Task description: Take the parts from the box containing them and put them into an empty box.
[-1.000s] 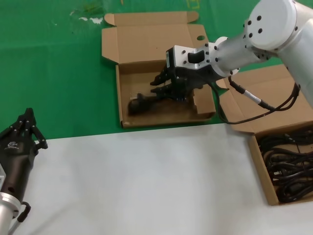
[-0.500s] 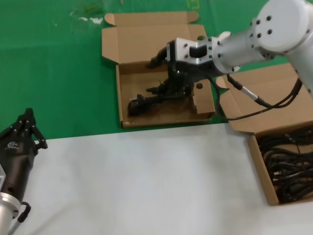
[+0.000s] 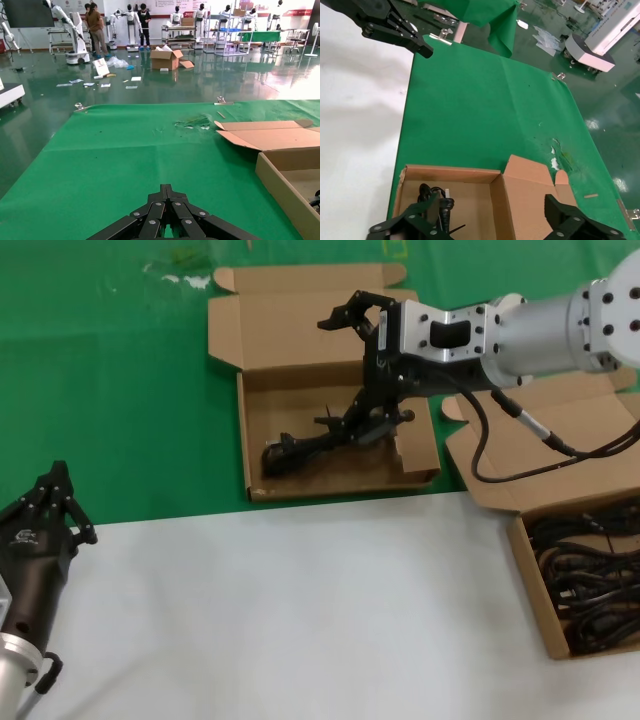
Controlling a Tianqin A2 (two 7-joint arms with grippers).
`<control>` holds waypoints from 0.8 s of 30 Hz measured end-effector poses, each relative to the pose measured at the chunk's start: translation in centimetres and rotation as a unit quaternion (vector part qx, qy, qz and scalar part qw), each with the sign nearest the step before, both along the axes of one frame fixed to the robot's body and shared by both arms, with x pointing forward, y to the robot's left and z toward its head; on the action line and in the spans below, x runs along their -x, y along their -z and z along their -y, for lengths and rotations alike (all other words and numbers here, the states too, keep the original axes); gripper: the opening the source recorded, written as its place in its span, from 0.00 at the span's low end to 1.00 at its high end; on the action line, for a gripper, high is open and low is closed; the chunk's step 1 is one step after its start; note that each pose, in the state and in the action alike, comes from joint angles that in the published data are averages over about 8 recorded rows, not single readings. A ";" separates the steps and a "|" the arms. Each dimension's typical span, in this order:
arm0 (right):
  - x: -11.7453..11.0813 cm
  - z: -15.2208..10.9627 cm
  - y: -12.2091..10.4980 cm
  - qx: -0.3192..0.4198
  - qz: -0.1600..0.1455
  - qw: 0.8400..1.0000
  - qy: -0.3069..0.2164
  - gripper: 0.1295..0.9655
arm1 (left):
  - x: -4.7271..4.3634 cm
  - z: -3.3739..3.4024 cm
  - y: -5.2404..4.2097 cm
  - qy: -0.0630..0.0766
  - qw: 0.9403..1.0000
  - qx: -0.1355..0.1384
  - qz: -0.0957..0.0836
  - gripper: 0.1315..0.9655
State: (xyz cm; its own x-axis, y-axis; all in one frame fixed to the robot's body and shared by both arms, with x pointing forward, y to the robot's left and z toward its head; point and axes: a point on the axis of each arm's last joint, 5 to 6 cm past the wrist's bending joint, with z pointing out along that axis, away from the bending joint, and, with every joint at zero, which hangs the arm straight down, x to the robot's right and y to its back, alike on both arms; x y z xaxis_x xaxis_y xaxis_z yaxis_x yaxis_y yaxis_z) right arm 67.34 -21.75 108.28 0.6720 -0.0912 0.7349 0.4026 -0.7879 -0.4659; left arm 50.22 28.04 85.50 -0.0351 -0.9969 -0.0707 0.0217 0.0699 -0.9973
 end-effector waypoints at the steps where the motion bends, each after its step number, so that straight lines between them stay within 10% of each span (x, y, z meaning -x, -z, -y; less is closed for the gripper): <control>1: 0.0 0.0 0.0 0.000 0.000 1.000 0.000 0.63 | 0.00 0.00 0.00 0.000 1.000 0.000 0.000 0.01; 24: 1.0 -0.4 3.2 -0.084 0.010 0.996 0.004 0.97 | 0.00 0.00 0.00 0.000 1.000 0.000 0.000 0.15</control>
State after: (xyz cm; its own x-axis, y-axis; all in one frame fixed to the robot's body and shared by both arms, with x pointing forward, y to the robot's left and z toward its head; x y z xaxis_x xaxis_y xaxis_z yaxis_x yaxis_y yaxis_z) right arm 66.38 -21.31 105.06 0.6558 -0.2191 0.7224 0.4080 -0.7023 -0.5834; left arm 50.22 28.04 85.50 -0.0351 -0.9969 -0.0707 0.0217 0.0699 -0.9973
